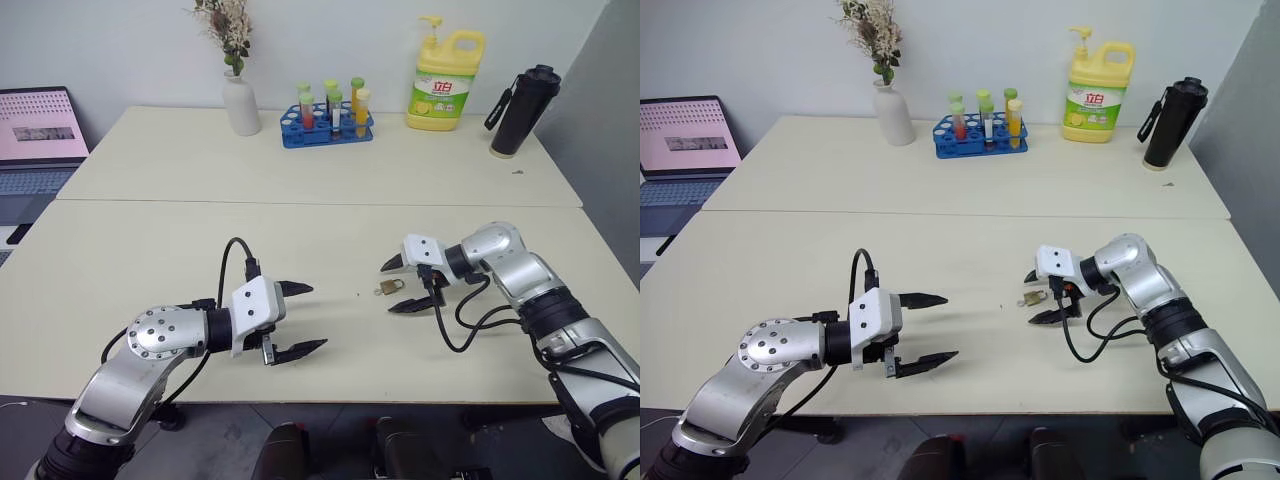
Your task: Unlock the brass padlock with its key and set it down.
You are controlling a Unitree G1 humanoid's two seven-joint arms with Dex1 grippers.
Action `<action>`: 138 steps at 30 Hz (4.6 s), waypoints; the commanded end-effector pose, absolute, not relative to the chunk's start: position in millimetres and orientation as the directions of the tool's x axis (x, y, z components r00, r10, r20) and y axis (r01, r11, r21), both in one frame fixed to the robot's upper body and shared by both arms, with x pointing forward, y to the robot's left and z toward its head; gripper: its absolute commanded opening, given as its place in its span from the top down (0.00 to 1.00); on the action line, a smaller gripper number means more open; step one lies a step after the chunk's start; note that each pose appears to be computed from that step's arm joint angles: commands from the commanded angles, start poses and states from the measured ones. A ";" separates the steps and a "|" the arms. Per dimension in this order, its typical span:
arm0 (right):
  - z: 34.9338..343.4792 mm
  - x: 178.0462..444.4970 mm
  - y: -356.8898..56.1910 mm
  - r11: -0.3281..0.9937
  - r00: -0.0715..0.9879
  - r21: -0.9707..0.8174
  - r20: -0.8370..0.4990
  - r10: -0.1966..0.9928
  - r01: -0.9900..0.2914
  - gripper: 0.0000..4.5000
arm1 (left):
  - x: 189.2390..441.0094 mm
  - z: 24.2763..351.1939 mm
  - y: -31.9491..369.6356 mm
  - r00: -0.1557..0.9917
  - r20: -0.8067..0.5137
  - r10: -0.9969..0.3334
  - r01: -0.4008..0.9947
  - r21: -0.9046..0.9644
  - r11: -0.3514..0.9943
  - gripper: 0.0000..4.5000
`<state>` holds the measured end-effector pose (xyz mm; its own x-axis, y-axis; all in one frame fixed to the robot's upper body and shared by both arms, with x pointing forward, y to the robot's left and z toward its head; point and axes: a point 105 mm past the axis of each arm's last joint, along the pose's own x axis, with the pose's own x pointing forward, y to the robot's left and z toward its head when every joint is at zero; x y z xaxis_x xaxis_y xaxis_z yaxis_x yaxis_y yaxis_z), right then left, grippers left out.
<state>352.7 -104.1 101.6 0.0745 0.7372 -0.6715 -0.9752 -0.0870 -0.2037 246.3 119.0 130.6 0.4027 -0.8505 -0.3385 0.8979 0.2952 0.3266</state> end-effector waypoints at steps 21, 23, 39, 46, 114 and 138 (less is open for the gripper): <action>89.8 363.9 -111.5 -0.122 0.104 -0.257 -0.717 0.689 -0.959 0.80 | 244.5 133.0 115.2 0.417 -0.320 -0.851 0.880 0.377 0.289 0.00; 94.1 361.9 -111.5 -0.115 0.119 -0.277 -0.704 0.700 -0.954 0.79 | 246.1 133.0 114.8 0.416 -0.318 -0.852 0.880 0.378 0.289 0.00; 136.2 281.1 -99.2 -0.020 0.567 -0.845 -0.377 0.732 -0.535 0.79 | 285.2 178.9 106.0 0.473 -0.119 -0.873 0.866 0.243 0.436 0.00; 154.4 284.7 -101.1 0.160 0.725 -0.955 -0.076 0.684 -0.252 0.79 | 281.8 193.6 92.7 0.346 -0.139 -0.928 0.929 0.187 0.318 0.00; 186.5 283.3 -84.6 0.159 0.564 -0.983 0.083 0.822 -0.088 0.79 | 302.9 199.7 39.7 0.167 -0.220 -0.961 0.897 0.438 0.056 1.00; 186.0 283.1 -85.4 0.164 0.568 -0.982 0.083 0.819 -0.094 0.79 | 308.9 197.8 36.6 0.181 -0.199 -0.963 0.697 0.717 -0.017 1.00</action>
<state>288.8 -89.1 171.7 0.5916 0.8059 0.0247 -0.1359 0.1299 -0.9822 316.3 47.6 187.0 0.2197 -0.9501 -0.2215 0.7539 0.0212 0.6566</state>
